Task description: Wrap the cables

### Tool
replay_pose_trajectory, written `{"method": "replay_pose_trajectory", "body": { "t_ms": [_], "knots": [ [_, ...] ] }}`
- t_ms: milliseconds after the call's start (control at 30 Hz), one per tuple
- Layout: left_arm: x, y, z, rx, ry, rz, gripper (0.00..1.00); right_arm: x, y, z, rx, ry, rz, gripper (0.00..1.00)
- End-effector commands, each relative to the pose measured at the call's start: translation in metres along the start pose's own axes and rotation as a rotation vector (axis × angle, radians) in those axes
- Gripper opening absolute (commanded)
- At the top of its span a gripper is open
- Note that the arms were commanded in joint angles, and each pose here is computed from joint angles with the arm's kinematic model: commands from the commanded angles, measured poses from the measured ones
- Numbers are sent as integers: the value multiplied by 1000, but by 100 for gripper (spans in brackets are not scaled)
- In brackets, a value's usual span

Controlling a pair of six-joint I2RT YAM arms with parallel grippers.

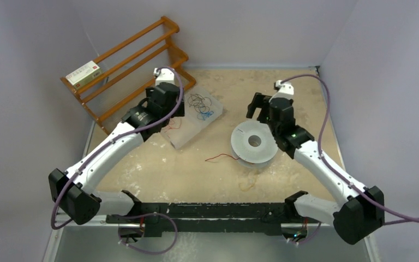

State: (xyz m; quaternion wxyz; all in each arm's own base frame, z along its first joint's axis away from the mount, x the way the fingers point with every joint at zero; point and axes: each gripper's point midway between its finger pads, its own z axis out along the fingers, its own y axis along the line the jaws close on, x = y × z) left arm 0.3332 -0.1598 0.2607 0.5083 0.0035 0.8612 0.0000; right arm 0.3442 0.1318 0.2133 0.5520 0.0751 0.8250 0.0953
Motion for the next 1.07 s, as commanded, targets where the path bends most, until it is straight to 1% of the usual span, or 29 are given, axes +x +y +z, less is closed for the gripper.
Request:
{"method": "replay_pose_trajectory", "body": {
  "t_ms": [0,100,200,333,433,567,600,667,800,833,900,933,967,1000,1033],
  "knots": [
    [-14,29,5,-13,-20,-57,71,-51,-19,-11,-12,-84,49,99],
    [-15,46,4,-30,-56,-123,71,-65,-29,-28,3,-143,57,99],
    [-15,46,-5,8,-118,-170,71,-69,-37,-42,20,-179,67,99],
    [-10,52,-17,25,-144,-183,71,-69,-40,-59,0,-199,51,99],
    [-11,60,-32,32,-169,-185,71,-74,-39,-76,-42,-245,45,99],
    [-15,66,-49,55,-213,-161,71,-83,-42,-97,-57,-306,124,99],
    [-16,68,-53,60,-226,-152,71,-83,-41,-100,-72,-311,160,99],
    [-19,71,-61,73,-261,-150,71,-77,-35,-104,-112,-291,181,99],
    [-21,71,-72,118,-327,-154,71,-85,-34,-113,-130,-323,210,99],
    [-19,70,-74,134,-338,-158,71,-86,-31,-115,-147,-324,198,99],
    [-15,69,-76,157,-361,-173,73,-82,-12,-122,-268,-305,85,100],
    [-13,69,-77,165,-368,-177,73,-80,-6,-122,-298,-295,56,100],
    [-10,69,-77,168,-367,-178,74,-80,-9,-119,-275,-287,59,100],
    [-8,69,-76,169,-364,-179,75,-83,-17,-114,-215,-288,88,100],
    [-7,67,-74,170,-357,-179,75,-78,-24,-107,-165,-259,121,99]
  ]
}}
